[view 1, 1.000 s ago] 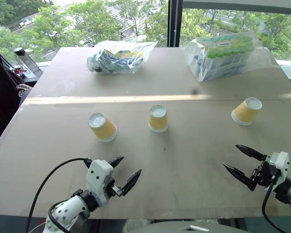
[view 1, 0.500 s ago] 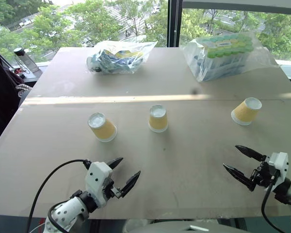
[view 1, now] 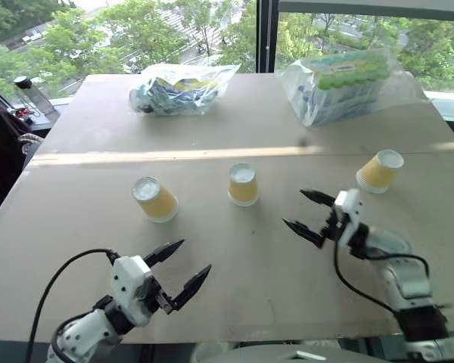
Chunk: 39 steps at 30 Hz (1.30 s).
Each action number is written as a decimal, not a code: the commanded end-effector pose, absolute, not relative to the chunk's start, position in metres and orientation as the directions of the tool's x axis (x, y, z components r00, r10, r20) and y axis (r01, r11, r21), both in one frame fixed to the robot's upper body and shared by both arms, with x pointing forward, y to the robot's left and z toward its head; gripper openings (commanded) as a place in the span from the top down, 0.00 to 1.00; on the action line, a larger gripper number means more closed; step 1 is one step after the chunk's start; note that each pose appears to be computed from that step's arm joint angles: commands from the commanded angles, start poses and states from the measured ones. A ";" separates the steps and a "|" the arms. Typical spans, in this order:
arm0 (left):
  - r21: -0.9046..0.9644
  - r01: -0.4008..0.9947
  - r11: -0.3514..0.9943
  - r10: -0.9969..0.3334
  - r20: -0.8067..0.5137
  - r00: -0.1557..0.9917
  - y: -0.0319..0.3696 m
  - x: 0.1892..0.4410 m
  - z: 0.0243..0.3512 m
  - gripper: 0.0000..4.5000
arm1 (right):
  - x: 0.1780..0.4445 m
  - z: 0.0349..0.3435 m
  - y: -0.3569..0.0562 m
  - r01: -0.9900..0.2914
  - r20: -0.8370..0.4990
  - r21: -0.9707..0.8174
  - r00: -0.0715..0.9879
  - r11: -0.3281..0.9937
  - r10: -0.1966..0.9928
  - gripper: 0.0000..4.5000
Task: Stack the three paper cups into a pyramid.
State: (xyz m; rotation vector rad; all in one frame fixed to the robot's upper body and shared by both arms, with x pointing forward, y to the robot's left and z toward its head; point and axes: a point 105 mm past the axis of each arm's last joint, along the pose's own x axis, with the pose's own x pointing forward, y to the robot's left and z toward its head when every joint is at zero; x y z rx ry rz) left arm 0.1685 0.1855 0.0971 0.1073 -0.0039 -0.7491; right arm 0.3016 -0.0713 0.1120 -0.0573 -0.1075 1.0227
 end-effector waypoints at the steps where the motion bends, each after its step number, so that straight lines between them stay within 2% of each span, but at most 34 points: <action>1: 0.148 0.684 0.714 -0.692 0.005 0.722 0.196 0.164 0.113 0.02 | 0.318 0.128 -0.039 -0.853 0.107 -0.100 0.502 0.512 0.858 0.00; 8: 0.193 0.654 0.732 -0.670 0.026 0.742 0.206 0.161 0.120 0.02 | 0.341 0.144 -0.003 -0.864 0.143 -0.128 0.470 0.487 0.871 0.00; 13: 0.199 0.642 0.740 -0.660 0.031 0.751 0.208 0.161 0.121 0.02 | 0.337 0.140 0.007 -0.892 0.121 -0.119 0.422 0.435 0.898 0.00; 14: 0.199 0.642 0.740 -0.660 0.032 0.751 0.208 0.161 0.121 0.00 | 0.336 0.138 0.008 -0.895 0.111 -0.120 0.418 0.429 0.902 0.12; 15: 0.199 0.643 0.740 -0.660 0.032 0.750 0.208 0.160 0.121 0.00 | 0.336 0.137 0.008 -0.897 0.108 -0.120 0.415 0.426 0.903 0.16; 16: 0.199 0.643 0.739 -0.661 0.033 0.750 0.208 0.161 0.121 0.00 | 0.336 0.137 0.008 -0.897 0.109 -0.120 0.414 0.425 0.904 0.30; 18: 0.200 0.645 0.738 -0.663 0.035 0.747 0.207 0.162 0.122 0.00 | 0.336 0.137 0.008 -0.896 0.109 -0.122 0.415 0.426 0.903 0.47; 19: 0.201 0.647 0.736 -0.665 0.036 0.746 0.207 0.163 0.122 0.00 | 0.336 0.137 0.008 -0.897 0.108 -0.122 0.414 0.426 0.904 0.51; 25: 0.209 0.674 0.709 -0.697 0.062 0.714 0.197 0.173 0.128 0.00 | 0.341 0.144 -0.006 -0.863 0.133 -0.140 0.470 0.486 0.872 0.51; 29: 0.230 0.713 0.662 -0.747 0.121 0.654 0.174 0.187 0.144 0.00 | 0.355 0.145 -0.043 -0.792 0.127 -0.145 0.580 0.593 0.805 0.51; 32: 0.233 0.737 0.635 -0.771 0.125 0.625 0.164 0.193 0.148 0.00 | 0.359 0.140 -0.055 -0.777 0.096 -0.134 0.608 0.615 0.788 0.51; 35: 0.224 0.769 0.598 -0.800 0.115 0.589 0.154 0.194 0.148 0.00 | 0.357 0.137 -0.058 -0.803 0.065 -0.106 0.583 0.587 0.810 0.21; 37: 0.217 0.781 0.586 -0.809 0.111 0.577 0.150 0.193 0.147 0.00 | 0.357 0.142 -0.060 -0.790 0.094 -0.123 0.593 0.600 0.800 0.00; 39: 0.213 0.787 0.579 -0.815 0.106 0.570 0.148 0.193 0.147 0.00 | 0.357 0.147 -0.065 -0.762 0.127 -0.130 0.622 0.635 0.773 0.00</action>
